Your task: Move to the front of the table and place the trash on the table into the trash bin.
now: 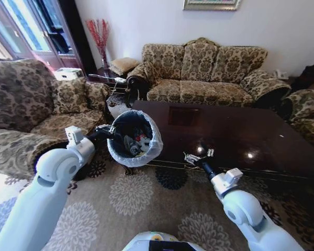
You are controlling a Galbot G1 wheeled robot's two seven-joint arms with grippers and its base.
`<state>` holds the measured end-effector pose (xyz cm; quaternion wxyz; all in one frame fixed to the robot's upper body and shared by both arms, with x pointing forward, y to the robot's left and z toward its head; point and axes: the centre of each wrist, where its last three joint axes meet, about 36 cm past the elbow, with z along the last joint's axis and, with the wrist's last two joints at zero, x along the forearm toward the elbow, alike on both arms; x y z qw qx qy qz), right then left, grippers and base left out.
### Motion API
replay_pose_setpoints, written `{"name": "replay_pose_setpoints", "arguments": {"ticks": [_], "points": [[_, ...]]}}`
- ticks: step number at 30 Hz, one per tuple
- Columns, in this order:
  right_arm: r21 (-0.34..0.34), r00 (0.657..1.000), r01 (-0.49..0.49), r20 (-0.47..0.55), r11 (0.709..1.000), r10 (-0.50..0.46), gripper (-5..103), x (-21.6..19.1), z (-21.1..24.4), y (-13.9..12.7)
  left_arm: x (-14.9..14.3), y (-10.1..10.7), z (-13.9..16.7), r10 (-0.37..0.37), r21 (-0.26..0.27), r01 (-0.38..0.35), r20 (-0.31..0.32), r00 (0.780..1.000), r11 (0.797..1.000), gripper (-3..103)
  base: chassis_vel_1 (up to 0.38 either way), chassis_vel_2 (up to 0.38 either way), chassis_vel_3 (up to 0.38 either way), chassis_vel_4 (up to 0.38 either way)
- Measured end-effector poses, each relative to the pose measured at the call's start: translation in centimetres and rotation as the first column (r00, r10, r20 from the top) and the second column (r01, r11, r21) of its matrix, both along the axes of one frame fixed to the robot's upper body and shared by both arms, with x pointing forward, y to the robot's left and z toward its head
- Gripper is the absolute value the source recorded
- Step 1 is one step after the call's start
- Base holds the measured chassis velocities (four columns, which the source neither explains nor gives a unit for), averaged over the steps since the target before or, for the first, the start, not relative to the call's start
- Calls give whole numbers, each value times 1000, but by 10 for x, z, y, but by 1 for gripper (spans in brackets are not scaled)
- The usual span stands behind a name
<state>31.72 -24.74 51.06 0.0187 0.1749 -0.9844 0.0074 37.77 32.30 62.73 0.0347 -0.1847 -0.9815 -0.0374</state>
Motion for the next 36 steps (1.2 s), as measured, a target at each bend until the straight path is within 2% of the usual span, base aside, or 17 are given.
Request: {"name": "replay_pose_setpoints", "arguments": {"ticks": [10,20,25,36], "points": [[-16,1000,-6,-6,1000,6,100,-2,7,0,-7,1,-2,9,1,-9,-7,1000,1000,0,93,-37,-72,69],[-4,1000,-2,3,1000,2,100,-5,5,0,-8,3,-3,12,6,-12,-12,1000,1000,0,194,-204,-218,212],[-19,1000,12,20,1000,-11,100,-3,12,-9,-9,3,-2,5,4,-4,-10,1000,1000,0,152,-172,-150,167],[-20,1000,15,25,1000,-15,100,-1,14,-11,-9,3,-2,6,1,-6,-8,1000,1000,0,-5,9,10,-12]]}}
